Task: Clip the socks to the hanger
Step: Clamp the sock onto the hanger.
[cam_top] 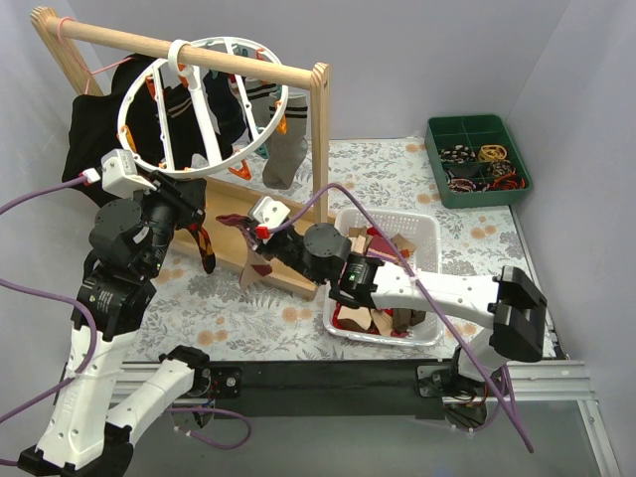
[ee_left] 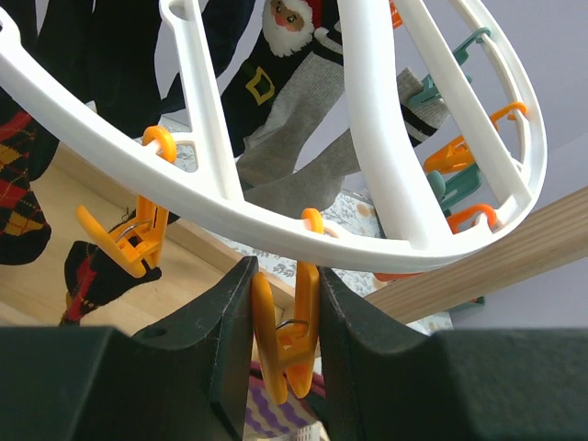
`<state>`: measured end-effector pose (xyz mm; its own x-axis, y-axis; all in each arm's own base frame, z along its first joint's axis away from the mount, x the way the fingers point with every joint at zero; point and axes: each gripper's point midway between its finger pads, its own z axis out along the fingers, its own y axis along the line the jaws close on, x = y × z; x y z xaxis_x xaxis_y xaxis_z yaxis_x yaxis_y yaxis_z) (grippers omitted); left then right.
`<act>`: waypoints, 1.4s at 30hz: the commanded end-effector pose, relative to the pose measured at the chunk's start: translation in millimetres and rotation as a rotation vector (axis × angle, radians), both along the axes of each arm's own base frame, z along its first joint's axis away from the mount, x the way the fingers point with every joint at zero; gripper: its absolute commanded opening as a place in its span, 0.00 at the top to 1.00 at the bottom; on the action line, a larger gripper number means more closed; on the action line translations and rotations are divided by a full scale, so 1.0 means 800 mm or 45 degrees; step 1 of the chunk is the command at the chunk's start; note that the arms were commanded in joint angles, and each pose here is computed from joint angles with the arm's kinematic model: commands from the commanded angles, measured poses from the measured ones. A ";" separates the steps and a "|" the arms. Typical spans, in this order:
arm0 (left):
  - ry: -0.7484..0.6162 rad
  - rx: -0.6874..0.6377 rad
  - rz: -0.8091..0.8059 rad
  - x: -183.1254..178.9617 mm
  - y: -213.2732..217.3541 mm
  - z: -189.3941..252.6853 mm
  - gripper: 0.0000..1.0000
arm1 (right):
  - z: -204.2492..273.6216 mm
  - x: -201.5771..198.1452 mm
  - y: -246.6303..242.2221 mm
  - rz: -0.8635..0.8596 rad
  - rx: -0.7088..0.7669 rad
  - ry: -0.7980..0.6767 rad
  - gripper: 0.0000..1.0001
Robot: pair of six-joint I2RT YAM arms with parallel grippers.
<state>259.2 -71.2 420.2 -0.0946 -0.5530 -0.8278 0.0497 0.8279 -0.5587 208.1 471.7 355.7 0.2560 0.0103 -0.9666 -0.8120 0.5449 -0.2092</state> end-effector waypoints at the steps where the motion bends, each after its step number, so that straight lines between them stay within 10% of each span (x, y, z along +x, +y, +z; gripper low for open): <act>1: 0.034 -0.008 0.018 -0.002 0.003 -0.005 0.96 | 0.078 0.012 -0.004 -0.112 0.231 -0.059 0.99; 42: 0.086 0.020 0.083 0.009 0.011 -0.031 0.99 | 0.101 -0.012 0.026 -0.129 0.396 0.010 0.99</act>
<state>264.3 -64.5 414.1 -0.0752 -0.5650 -0.8217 0.0035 0.8238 -0.5668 200.3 499.2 394.3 0.2508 0.1511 -0.9562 -0.7630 0.6388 -0.0991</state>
